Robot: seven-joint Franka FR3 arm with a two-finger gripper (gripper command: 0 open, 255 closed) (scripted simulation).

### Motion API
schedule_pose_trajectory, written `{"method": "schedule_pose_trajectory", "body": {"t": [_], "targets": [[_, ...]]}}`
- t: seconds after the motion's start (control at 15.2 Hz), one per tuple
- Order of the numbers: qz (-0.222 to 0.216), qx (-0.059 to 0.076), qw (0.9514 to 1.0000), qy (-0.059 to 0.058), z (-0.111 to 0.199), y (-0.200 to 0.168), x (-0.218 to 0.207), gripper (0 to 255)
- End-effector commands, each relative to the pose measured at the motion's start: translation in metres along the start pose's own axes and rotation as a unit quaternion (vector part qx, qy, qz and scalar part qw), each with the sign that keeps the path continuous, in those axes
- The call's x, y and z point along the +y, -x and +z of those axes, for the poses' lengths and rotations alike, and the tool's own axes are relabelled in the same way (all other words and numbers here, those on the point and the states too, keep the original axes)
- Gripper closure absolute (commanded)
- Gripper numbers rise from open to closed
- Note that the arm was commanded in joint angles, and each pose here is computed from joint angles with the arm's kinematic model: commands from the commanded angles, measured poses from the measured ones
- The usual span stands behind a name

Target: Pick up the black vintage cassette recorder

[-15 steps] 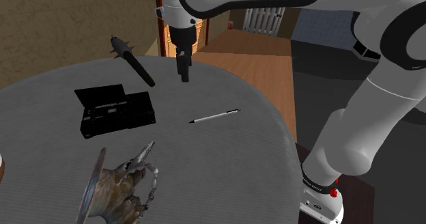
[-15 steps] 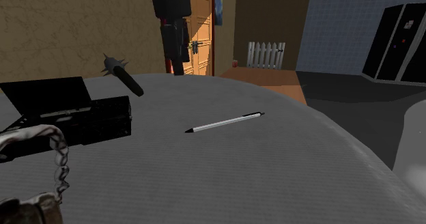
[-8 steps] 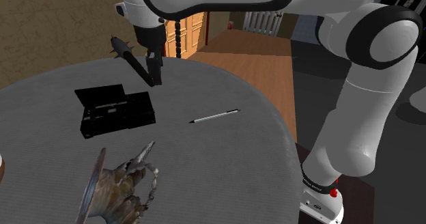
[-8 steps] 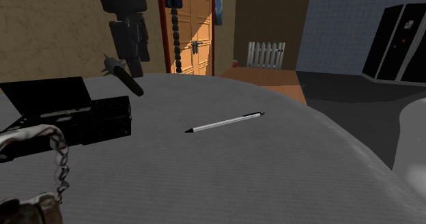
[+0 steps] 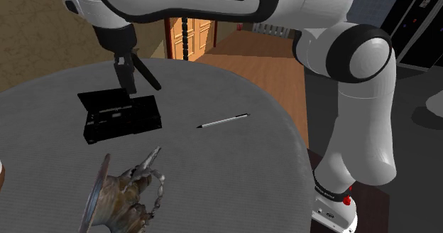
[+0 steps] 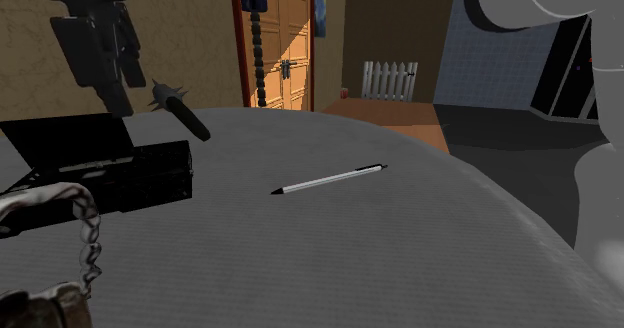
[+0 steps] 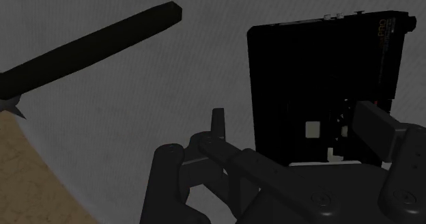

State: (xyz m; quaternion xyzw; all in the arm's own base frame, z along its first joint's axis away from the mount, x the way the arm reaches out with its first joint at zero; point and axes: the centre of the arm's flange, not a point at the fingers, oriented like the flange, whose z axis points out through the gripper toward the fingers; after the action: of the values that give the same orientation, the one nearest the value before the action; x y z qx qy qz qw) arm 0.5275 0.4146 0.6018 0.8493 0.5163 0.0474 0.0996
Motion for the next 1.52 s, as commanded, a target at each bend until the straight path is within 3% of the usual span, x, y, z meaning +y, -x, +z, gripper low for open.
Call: {"method": "schedule_pose_trajectory", "body": {"t": [0.0,0.46,0.53,1.12,1.45], "targets": [[-0.006,0.002,1.0,0.002,0.009,-0.006,-0.005,0],[-0.006,0.002,1.0,0.002,0.037,-0.007,-0.011,0],[-0.006,0.002,1.0,0.002,0.037,-0.007,-0.012,255],[-0.006,0.002,1.0,0.002,0.037,-0.007,-0.011,255],[-0.006,0.002,1.0,0.002,0.012,-0.006,-0.005,255]]}}
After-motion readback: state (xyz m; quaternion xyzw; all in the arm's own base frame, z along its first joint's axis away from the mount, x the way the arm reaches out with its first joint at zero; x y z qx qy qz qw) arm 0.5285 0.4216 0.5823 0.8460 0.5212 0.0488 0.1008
